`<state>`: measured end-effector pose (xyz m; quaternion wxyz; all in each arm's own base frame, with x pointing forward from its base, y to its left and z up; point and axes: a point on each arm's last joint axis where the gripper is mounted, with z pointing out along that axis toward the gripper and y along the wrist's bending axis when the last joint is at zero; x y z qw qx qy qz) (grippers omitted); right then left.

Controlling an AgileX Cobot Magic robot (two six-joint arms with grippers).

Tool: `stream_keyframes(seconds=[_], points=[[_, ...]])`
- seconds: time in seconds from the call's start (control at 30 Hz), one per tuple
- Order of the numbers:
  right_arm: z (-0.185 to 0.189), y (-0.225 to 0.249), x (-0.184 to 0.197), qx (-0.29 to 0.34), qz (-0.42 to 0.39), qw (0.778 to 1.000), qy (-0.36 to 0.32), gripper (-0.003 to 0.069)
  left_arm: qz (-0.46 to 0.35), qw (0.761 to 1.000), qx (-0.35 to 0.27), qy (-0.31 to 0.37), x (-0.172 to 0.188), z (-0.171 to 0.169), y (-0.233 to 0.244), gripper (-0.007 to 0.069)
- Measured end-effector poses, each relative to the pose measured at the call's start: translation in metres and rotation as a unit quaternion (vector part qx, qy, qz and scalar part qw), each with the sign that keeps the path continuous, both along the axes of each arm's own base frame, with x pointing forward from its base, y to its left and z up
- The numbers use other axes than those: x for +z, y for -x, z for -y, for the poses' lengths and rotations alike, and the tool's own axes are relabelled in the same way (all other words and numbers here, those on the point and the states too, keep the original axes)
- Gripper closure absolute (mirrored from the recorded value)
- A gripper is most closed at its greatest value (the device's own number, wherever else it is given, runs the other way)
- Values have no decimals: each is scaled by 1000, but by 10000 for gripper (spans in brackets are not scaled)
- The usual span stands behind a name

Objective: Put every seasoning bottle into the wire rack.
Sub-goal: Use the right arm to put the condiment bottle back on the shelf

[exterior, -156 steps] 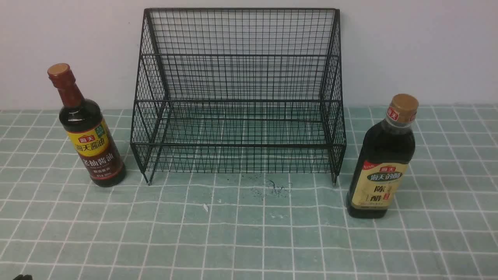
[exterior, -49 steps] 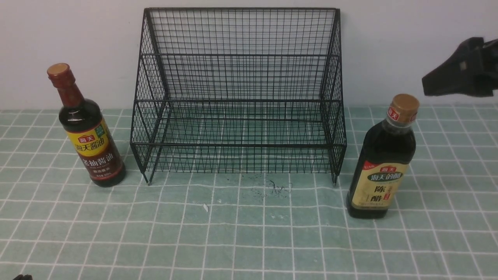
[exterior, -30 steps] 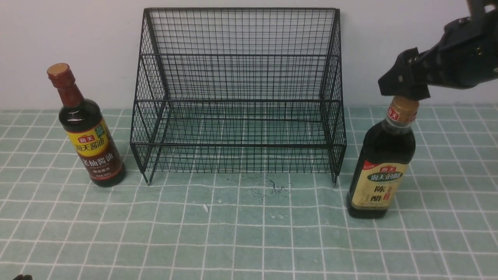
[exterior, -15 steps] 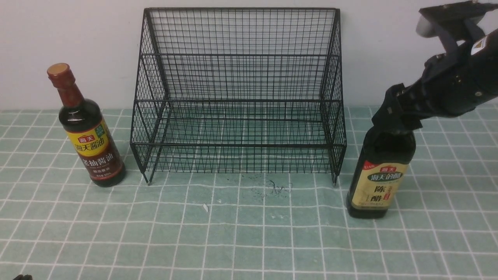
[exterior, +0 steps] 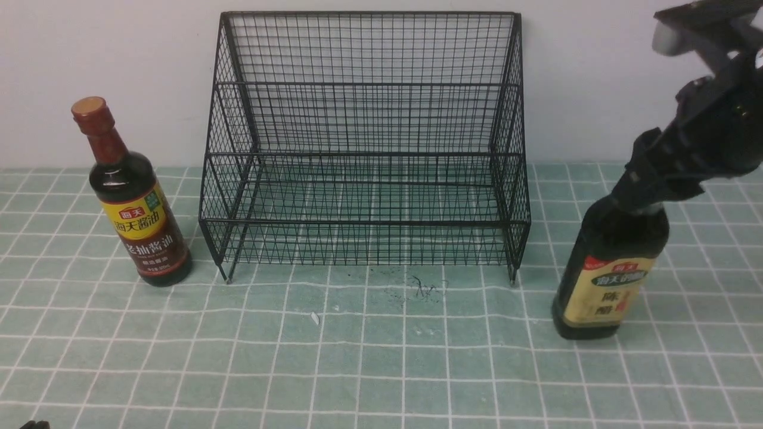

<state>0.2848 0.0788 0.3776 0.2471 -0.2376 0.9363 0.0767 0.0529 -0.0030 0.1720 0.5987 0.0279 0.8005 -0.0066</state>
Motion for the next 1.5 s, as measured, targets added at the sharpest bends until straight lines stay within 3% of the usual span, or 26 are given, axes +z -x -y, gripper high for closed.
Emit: stream_keyframes(seconds=[0.13,0.27,0.43,0.87,1.5], points=[[-1,18,44,37,62,997,-25,323,0,1000,0,0,0,0,0,631],[-11,33,82,79,113,986,-96,323,0,1000,0,0,0,0,0,631],[-28,22,92,109,117,972,-174,323,0,1000,0,0,0,0,0,631],[-43,-66,55,48,151,969,-187,323,0,1000,0,0,0,0,0,631],[-49,-103,-8,46,69,989,-120,323,0,1000,0,0,0,0,0,631]])
